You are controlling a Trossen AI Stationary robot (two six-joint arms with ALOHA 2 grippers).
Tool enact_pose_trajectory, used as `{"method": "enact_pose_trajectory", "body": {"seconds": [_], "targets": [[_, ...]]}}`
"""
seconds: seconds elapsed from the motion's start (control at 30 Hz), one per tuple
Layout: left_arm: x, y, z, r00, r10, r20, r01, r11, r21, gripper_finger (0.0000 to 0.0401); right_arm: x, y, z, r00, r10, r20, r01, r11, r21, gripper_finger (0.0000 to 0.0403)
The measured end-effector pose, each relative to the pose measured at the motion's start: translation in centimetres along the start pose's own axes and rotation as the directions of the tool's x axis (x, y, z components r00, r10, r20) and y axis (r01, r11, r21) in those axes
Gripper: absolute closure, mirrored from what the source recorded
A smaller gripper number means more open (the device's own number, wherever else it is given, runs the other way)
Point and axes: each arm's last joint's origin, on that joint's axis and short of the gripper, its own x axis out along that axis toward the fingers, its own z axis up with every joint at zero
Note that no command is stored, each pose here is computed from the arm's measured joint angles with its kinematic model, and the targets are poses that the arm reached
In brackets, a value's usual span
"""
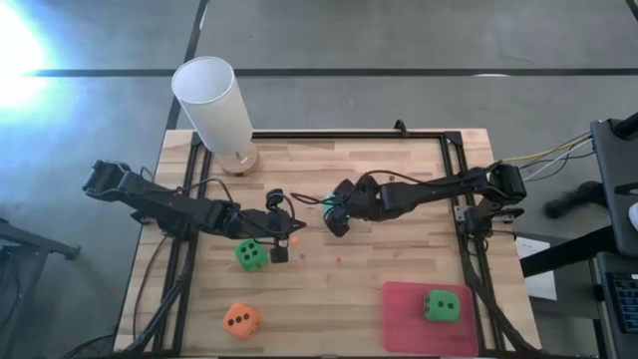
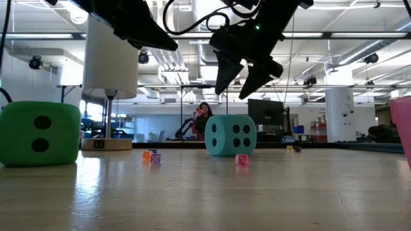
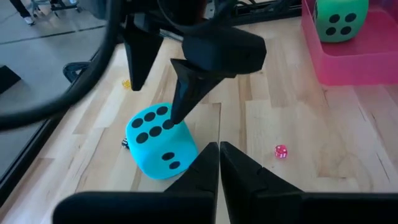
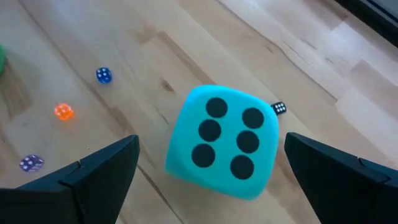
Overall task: Pick & Place Dice
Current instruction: Put the large blue die into the bin
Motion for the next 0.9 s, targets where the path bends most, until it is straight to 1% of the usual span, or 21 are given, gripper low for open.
{"method": "enact_pose_trajectory", "body": {"seconds": [0.1, 0.23, 0.3, 0.5, 0.8, 0.9], "targets": [[0.0, 0.0, 0.0, 1.0, 0.0, 0.0, 0.0, 1.0, 0.0, 0.0382, 0.0, 0.0, 0.1, 0.999, -0.025, 0.028, 0.025, 1.0, 0.0, 0.0003], [0.0, 0.0, 0.0, 1.0, 0.0, 0.0, 0.0, 1.0, 0.0, 0.0382, 0.1, -0.1, 0.0, 0.998, -0.045, 0.04, 0.046, 0.998, -0.038, 0.0003], [0.0, 0.0, 0.0, 1.0, 0.0, 0.0, 0.0, 1.0, 0.0, 0.0382, 0.5, 0.0, -0.1, 0.997, -0.055, 0.048, 0.057, 0.997, -0.043, 0.0003], [0.0, 0.0, 0.0, 1.0, 0.0, -0.002, 0.0, 1.0, 0.001, 0.0382, 2.5, 0.2, -0.7, 0.996, -0.091, 0.013, 0.092, 0.993, -0.072, 0.0003], [0.0, 0.0, -0.1, 1.0, 0.0, -0.006, 0.0, 1.0, 0.003, 0.0382, 2.7, 0.2, 0.0, 0.995, -0.095, 0.018, 0.095, 0.994, -0.049, 0.0003], [0.0, 0.0, -0.1, 1.0, 0.0, -0.006, 0.0, 1.0, 0.002, 0.0382, 2.8, 0.0, -0.1, 0.996, -0.092, -0.012, 0.092, 0.996, -0.014, 0.0003]]}}
